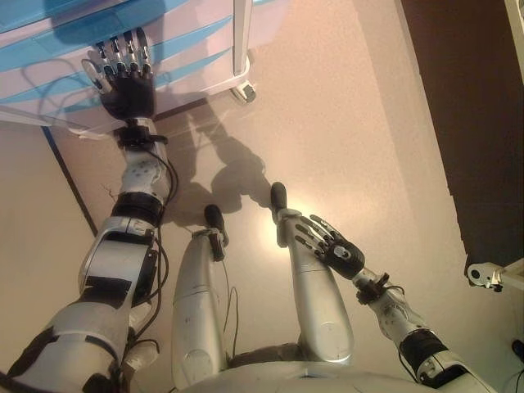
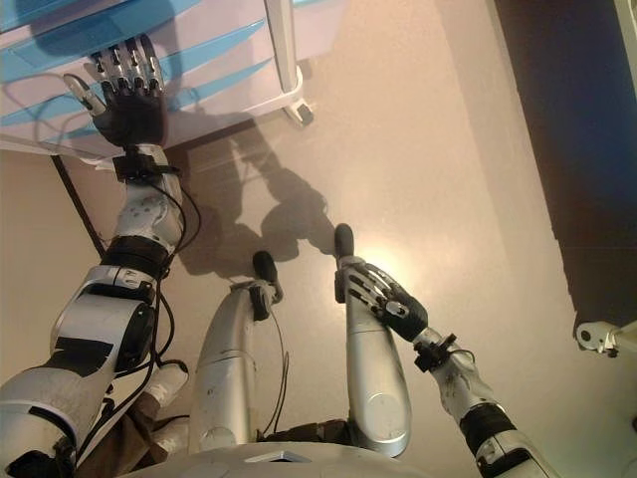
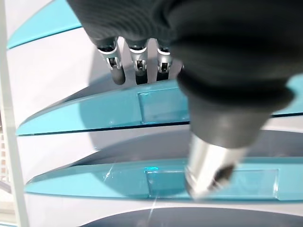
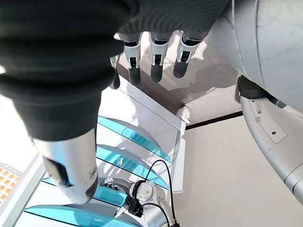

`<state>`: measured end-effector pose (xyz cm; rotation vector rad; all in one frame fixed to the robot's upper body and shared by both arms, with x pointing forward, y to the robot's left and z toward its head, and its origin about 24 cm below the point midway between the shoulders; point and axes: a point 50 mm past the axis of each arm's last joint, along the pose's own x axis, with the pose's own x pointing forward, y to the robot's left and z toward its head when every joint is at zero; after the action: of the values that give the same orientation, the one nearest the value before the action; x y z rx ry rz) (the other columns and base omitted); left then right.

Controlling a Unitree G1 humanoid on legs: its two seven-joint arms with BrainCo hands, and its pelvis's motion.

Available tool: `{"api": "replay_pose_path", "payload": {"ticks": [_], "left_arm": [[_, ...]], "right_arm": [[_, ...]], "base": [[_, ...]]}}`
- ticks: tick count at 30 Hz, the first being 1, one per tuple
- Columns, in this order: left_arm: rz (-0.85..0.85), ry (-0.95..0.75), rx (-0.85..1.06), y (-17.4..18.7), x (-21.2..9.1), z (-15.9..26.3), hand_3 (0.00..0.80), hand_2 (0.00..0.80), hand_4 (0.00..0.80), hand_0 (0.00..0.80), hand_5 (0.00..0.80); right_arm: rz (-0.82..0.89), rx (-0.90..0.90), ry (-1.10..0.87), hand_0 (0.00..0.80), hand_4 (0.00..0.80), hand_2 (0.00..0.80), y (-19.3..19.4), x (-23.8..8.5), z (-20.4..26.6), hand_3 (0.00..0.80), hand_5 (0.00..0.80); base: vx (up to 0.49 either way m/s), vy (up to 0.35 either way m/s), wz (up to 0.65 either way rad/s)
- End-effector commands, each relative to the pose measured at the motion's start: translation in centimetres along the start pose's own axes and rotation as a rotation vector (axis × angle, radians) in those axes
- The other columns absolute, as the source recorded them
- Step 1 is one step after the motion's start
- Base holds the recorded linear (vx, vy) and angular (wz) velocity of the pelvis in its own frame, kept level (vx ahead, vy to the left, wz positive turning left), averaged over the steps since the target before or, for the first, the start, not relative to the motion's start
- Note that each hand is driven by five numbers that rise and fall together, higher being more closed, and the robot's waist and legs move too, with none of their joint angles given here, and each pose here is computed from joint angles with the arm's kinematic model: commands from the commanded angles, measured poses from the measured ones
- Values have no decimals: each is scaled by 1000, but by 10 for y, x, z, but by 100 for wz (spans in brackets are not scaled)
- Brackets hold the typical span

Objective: Open the drawer and pick up the medicine

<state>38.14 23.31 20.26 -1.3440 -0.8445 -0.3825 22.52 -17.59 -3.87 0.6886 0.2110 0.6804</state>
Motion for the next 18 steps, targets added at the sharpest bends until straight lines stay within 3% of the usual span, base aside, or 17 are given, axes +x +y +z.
{"api": "replay_pose_path", "payload": {"ticks": [1,18], "left_arm": [[-451,-118,-4,-76,51,17,800,800,800,800,800],[-388,-81,15,-58,44,27,800,800,800,800,800]], "right_arm": [[-119,93,210,0,0,0,-8,-51,-46,0,0],[-116,90,212,0,0,0,-8,-49,-48,0,0]], "base": [[0,0,0],[-15,-16,1]]}}
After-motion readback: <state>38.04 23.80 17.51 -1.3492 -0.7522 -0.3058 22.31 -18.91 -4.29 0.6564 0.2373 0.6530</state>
